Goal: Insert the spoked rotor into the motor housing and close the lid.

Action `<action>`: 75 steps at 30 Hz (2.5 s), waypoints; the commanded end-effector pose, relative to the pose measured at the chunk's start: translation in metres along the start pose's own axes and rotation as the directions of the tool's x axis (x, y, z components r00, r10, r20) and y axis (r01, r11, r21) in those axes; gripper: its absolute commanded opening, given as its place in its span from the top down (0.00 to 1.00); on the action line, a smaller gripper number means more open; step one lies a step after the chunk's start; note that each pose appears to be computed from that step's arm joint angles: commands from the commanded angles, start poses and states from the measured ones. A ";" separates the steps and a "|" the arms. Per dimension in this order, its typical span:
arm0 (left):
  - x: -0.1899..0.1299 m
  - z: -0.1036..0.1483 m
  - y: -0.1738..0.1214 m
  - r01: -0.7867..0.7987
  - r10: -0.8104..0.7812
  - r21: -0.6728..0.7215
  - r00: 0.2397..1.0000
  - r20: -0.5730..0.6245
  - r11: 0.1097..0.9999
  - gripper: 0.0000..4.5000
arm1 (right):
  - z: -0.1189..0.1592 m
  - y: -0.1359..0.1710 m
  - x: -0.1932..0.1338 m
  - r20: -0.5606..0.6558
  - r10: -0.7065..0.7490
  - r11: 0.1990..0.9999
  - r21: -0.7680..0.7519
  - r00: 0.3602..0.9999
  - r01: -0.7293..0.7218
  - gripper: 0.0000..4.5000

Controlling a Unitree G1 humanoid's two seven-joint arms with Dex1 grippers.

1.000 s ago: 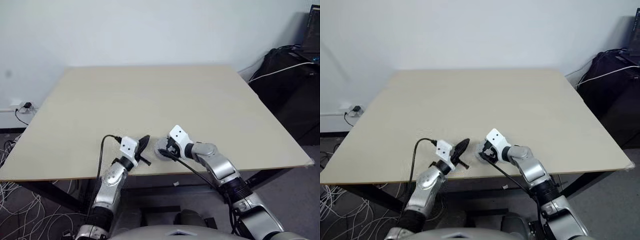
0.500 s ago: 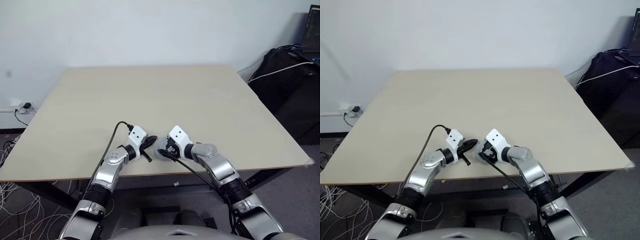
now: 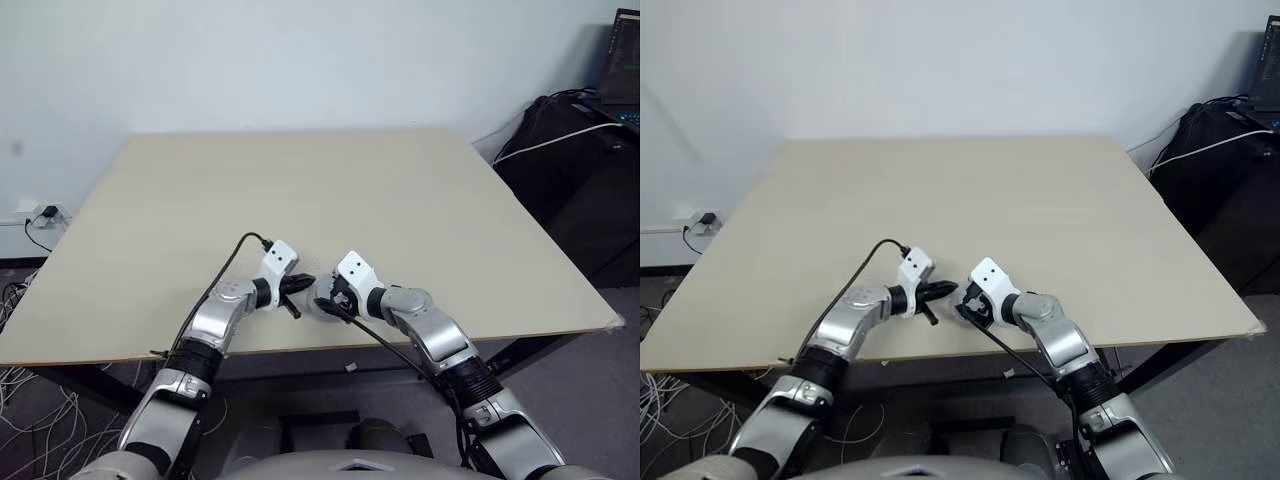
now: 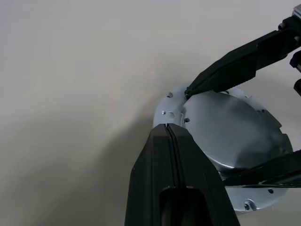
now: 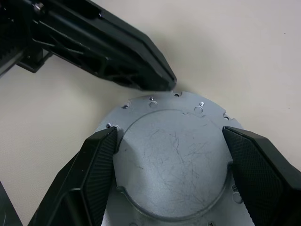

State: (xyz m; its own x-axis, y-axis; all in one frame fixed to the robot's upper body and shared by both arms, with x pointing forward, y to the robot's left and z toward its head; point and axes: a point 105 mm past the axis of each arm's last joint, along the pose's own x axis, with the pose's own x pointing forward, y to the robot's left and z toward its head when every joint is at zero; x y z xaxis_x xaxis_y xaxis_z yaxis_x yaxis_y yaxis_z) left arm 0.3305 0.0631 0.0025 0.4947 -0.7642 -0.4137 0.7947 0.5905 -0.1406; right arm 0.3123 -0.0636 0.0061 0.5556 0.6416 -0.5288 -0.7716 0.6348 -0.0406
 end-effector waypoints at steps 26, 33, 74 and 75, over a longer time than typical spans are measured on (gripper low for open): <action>0.018 -0.007 -0.012 0.066 -0.062 0.036 0.994 -0.091 0.997 1.00 | 0.000 -0.004 -0.004 0.010 -0.020 1.000 0.017 1.000 0.020 0.01; 0.016 -0.010 -0.013 0.063 -0.060 0.028 0.994 -0.092 0.998 1.00 | 0.012 0.009 -0.008 0.069 0.079 0.995 0.059 0.995 -0.083 0.01; 0.018 -0.012 -0.018 0.092 -0.089 0.026 0.993 -0.079 0.995 1.00 | -0.033 -0.016 -0.082 0.026 -0.367 0.369 0.921 0.930 0.120 0.01; 0.018 -0.012 -0.018 0.091 -0.089 0.027 0.993 -0.080 0.995 1.00 | -0.031 -0.014 -0.080 0.030 -0.353 0.346 0.933 0.935 0.101 0.01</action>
State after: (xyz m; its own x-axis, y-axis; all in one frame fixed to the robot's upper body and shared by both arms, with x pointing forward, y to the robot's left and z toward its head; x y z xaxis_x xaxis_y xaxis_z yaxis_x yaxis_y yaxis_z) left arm 0.3273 0.0438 -0.0038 0.4295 -0.7906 -0.4364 0.8362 0.5307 -0.1385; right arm 0.2627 -0.1455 0.0085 0.7815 0.3624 -0.5078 0.0954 0.7350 0.6713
